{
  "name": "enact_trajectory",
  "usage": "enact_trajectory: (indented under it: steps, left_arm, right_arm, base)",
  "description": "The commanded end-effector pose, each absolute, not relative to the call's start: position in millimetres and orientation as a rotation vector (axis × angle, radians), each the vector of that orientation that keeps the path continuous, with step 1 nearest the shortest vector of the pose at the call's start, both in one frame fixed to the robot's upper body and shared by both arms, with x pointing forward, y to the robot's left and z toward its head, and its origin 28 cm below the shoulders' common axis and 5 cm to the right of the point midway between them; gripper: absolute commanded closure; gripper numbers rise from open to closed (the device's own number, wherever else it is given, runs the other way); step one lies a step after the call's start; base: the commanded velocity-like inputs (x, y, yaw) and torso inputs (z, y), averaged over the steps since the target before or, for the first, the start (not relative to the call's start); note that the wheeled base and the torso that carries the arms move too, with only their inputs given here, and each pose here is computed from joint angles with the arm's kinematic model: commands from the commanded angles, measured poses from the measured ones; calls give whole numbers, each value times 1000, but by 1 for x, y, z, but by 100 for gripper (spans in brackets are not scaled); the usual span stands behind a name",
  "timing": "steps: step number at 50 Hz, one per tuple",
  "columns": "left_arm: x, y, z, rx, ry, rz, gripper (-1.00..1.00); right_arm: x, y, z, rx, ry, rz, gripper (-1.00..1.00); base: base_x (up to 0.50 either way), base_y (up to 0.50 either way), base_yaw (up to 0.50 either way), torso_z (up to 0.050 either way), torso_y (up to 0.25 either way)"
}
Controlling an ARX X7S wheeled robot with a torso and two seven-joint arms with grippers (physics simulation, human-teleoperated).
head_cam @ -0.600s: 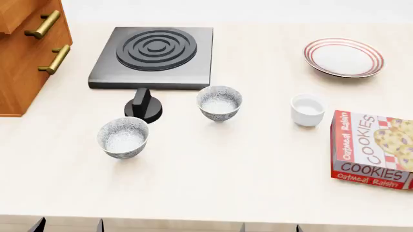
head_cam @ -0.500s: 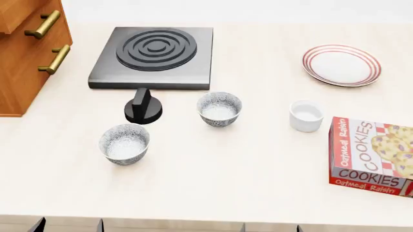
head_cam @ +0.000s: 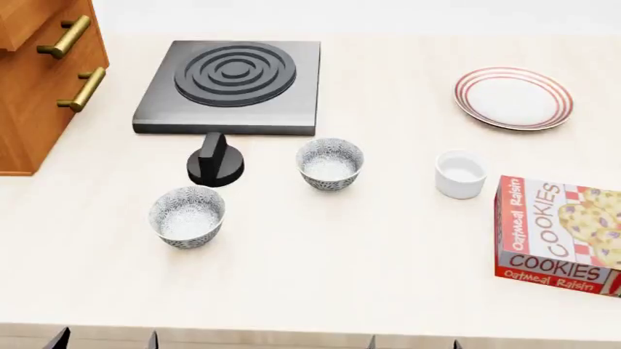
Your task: Pick the akita bowl next to the ramekin and place it on the plate.
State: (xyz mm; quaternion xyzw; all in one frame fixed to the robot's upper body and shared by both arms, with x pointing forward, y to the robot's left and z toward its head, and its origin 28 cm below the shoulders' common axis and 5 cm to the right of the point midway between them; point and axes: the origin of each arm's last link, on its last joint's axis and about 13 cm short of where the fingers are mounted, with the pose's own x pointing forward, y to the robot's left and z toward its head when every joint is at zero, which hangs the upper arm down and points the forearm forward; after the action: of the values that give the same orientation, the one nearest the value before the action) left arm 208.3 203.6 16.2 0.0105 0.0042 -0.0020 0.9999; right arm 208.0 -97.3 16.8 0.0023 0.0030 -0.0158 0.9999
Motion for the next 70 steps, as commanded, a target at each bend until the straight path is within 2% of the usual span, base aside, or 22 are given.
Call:
enact_trajectory:
  steps: [1,14,21,42,70]
  left_arm:
    - [204,205,29,-6,2,-3,-100]
    - [201,209,58,30,-54,-7,-100]
    - [193,208,99,36,-110,-14,-100]
    - [178,212,163,89,-212,-40,-100]
    - [158,208,204,108,-240,-80,-100]
  right_arm:
    - [203,-96,33,13,-15,-29,-100]
    - [196,-95,72,-6,-70,-10,-100]
    - [191,-98,106,-27,-116,1,-100]
    - [173,-96,167,-79,-236,29,-100]
    - [157,-93,212,-109,-313,74,-100]
  base:
    - [0,0,0,0,0]
    - [0,0,0,0,0]
    - [0,0,0,0,0]
    - [0,0,0,0,0]
    - [0,0,0,0,0]
